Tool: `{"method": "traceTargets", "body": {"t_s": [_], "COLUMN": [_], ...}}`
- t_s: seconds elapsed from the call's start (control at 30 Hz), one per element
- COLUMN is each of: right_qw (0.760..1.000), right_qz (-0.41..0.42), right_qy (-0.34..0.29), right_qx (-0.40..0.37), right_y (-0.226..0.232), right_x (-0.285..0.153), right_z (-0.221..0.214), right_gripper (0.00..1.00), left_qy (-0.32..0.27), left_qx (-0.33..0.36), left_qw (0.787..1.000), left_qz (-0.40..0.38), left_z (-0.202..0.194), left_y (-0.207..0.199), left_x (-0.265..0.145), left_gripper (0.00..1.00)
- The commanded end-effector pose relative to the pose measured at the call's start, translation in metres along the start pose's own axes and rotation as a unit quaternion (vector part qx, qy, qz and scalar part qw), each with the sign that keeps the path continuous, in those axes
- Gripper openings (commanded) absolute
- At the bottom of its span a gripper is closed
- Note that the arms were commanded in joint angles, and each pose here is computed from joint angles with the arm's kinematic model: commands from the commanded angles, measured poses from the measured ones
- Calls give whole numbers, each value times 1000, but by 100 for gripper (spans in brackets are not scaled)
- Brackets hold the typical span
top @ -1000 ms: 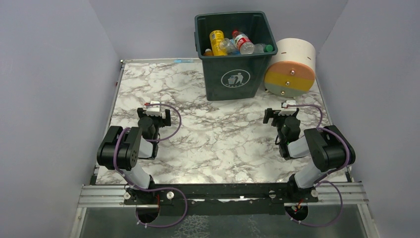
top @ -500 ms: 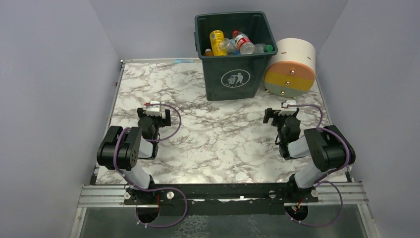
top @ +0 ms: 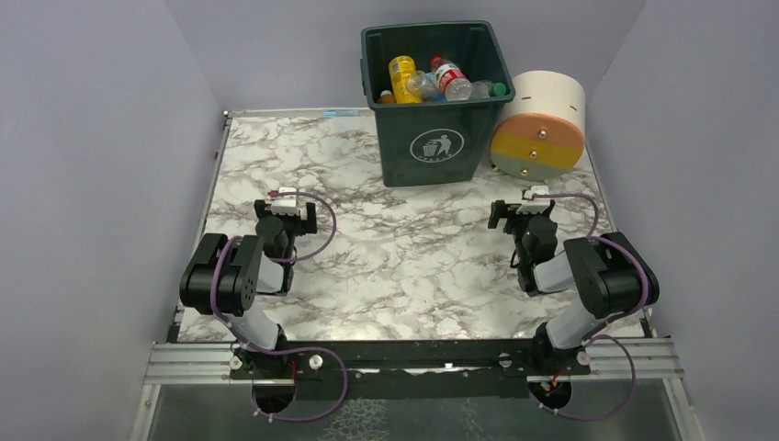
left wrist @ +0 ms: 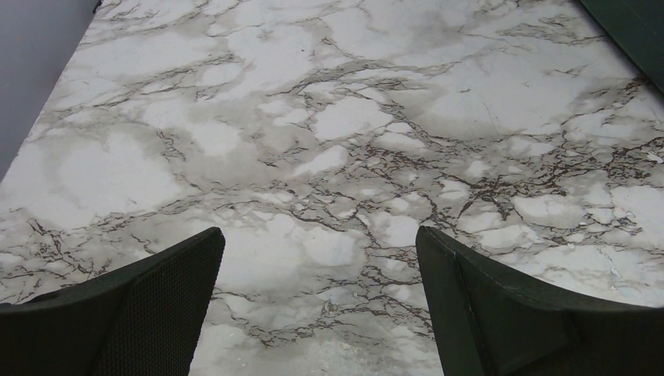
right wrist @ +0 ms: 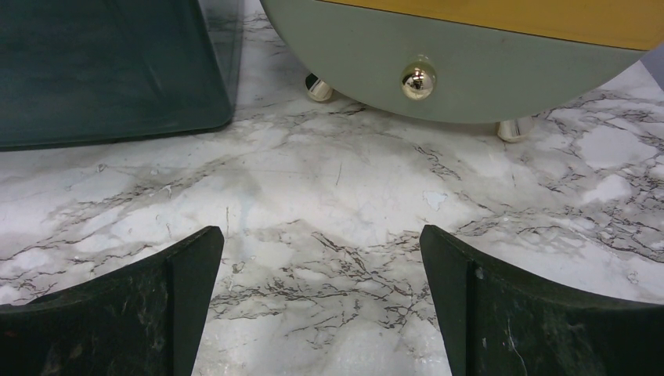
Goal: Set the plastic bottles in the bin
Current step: Reset both arms
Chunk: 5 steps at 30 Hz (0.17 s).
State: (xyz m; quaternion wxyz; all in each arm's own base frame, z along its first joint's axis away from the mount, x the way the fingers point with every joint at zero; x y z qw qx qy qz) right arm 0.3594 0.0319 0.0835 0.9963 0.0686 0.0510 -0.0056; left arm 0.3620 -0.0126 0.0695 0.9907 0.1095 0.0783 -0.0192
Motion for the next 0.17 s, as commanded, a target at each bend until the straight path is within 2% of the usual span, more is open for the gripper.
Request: {"method": "traceTargets", "body": {"t_s": [0.0,0.13], "right_qw": [1000,1000], "right_qz": [12,11], "right_qy": [-14,-14], "right_qx": [-3,-2], "right_y": [4,3], "right_x": [0,0], "right_z": [5,5], "right_gripper": [99,99], "left_qy": [-12,-13], "left_qx": [3,3], "left_qw": [1000,1000], "left_qz": [9,10], "left_z": [8,8], "left_y": [3,4], "left_x": [4,4], "left_gripper": [99,99]}}
Point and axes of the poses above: each gripper's point midway between its finger pads, its own x axis out along the fingers, its own y axis along the line the jaws close on, z = x × y, the point moved 2 cm from there along -x, back along the fingers, and after that the axes turned 8 degrees about x, right-handed, at the moved point
